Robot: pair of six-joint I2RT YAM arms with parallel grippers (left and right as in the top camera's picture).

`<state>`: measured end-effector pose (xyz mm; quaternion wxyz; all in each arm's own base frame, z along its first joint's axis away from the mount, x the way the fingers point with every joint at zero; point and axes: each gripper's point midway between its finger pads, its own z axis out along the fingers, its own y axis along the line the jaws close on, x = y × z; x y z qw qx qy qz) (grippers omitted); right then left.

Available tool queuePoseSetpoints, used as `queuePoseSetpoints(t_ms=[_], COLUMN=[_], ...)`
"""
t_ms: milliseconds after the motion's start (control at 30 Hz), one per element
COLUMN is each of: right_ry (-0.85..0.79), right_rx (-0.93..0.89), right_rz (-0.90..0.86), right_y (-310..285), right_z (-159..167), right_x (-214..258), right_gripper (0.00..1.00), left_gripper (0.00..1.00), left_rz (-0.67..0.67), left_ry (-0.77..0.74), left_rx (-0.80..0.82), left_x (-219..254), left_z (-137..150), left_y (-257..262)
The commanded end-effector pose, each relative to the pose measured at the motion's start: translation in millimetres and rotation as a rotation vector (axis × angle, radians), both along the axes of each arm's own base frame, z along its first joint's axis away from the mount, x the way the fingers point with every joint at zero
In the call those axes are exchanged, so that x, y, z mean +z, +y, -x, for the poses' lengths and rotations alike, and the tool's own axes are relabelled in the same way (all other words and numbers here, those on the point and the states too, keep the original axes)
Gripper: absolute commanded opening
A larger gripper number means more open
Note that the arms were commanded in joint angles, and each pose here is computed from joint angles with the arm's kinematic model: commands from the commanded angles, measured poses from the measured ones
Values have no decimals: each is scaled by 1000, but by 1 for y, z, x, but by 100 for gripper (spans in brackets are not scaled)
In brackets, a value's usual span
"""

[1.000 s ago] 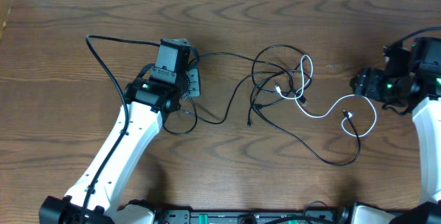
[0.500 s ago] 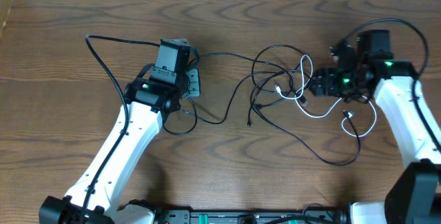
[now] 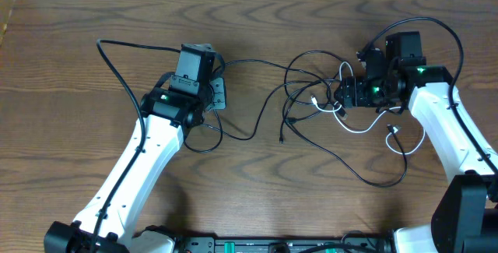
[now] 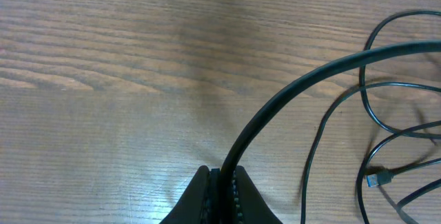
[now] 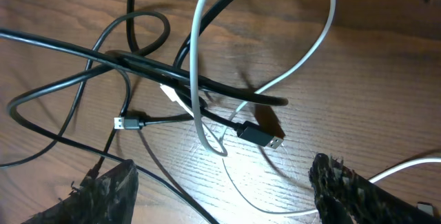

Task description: Untangle cables

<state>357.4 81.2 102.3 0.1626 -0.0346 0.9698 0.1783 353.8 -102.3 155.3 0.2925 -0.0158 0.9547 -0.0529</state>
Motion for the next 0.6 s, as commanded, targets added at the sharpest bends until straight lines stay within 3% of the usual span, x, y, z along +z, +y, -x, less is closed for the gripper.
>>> queuePoseSetpoints(t_ms=[0, 567], right_ry=[-11, -62], right_rx=[14, 25], right_rz=[10, 14], right_y=[1, 9], right_z=[-2, -12], right_x=[1, 5], right_gripper=[77, 78], left_gripper=[7, 8], left_rz=[-17, -18], left_ry=[-3, -1], left_rx=[2, 2], left_x=[1, 0], left_z=[-2, -2], left_y=[1, 2])
